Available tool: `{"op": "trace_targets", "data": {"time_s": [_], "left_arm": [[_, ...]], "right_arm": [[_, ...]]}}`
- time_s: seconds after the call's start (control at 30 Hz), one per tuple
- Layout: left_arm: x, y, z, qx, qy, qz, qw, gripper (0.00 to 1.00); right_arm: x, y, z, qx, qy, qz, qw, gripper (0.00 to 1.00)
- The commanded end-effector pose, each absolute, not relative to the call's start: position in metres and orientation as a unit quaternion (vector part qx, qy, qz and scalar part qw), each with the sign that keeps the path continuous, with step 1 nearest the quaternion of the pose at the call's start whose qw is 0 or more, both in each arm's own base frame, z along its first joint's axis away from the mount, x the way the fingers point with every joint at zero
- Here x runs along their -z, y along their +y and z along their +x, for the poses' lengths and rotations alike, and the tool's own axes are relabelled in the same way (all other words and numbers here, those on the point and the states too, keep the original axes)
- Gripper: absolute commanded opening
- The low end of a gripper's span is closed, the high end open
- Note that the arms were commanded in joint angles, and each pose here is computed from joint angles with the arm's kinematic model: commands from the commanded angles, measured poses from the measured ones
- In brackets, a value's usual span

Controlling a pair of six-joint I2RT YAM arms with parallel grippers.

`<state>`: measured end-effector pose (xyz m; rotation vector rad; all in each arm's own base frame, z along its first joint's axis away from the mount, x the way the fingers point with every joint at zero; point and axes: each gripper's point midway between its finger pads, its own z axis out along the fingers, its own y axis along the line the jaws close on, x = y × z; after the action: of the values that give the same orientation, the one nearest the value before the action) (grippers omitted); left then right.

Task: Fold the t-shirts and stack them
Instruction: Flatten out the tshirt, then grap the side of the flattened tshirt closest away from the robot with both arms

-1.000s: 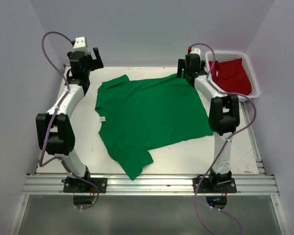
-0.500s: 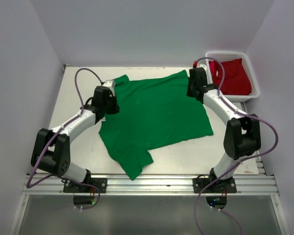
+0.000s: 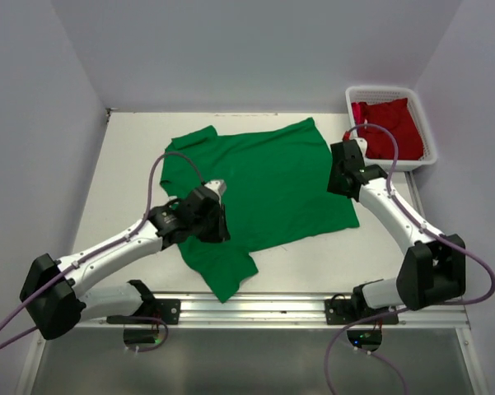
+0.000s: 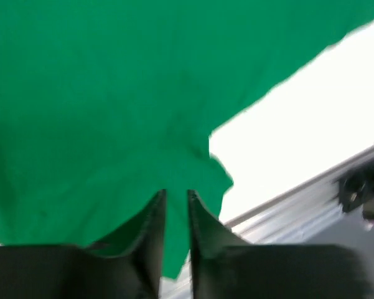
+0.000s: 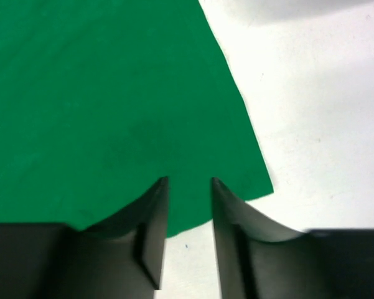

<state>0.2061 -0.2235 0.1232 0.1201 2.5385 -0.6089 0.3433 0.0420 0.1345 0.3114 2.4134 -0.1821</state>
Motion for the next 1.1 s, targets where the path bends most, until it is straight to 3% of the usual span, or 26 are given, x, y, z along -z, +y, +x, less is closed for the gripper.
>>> {"op": "trace_targets", "data": {"time_s": [0.0, 0.07, 0.13, 0.23, 0.33, 0.6, 1.07], "left_arm": [[-0.098, -0.231, 0.15, 0.206, 0.962, 0.029, 0.177, 0.27], [-0.091, -0.233, 0.136, 0.191, 0.967, 0.035, 0.166, 0.4], [-0.085, -0.241, 0.117, 0.185, 0.97, 0.043, 0.15, 0.46], [-0.075, -0.245, 0.091, 0.181, 0.974, 0.049, 0.124, 0.63], [-0.061, -0.234, 0.067, 0.16, 0.981, 0.044, 0.1, 0.71], [-0.036, -0.206, 0.026, 0.147, 0.987, 0.025, 0.068, 0.72], [-0.022, -0.233, 0.049, 0.13, 0.981, 0.079, 0.122, 0.68]], "right_arm": [[-0.137, 0.031, 0.317, 0.086, 0.927, 0.137, 0.338, 0.41], [-0.137, 0.025, 0.309, 0.096, 0.925, 0.14, 0.339, 0.47], [-0.141, 0.022, 0.303, 0.095, 0.922, 0.145, 0.347, 0.54], [-0.141, 0.02, 0.298, 0.095, 0.921, 0.148, 0.348, 0.56], [-0.138, 0.02, 0.296, 0.098, 0.923, 0.147, 0.342, 0.58], [-0.135, 0.025, 0.297, 0.085, 0.926, 0.146, 0.338, 0.58], [-0.137, 0.023, 0.296, 0.091, 0.925, 0.145, 0.34, 0.55]]}}
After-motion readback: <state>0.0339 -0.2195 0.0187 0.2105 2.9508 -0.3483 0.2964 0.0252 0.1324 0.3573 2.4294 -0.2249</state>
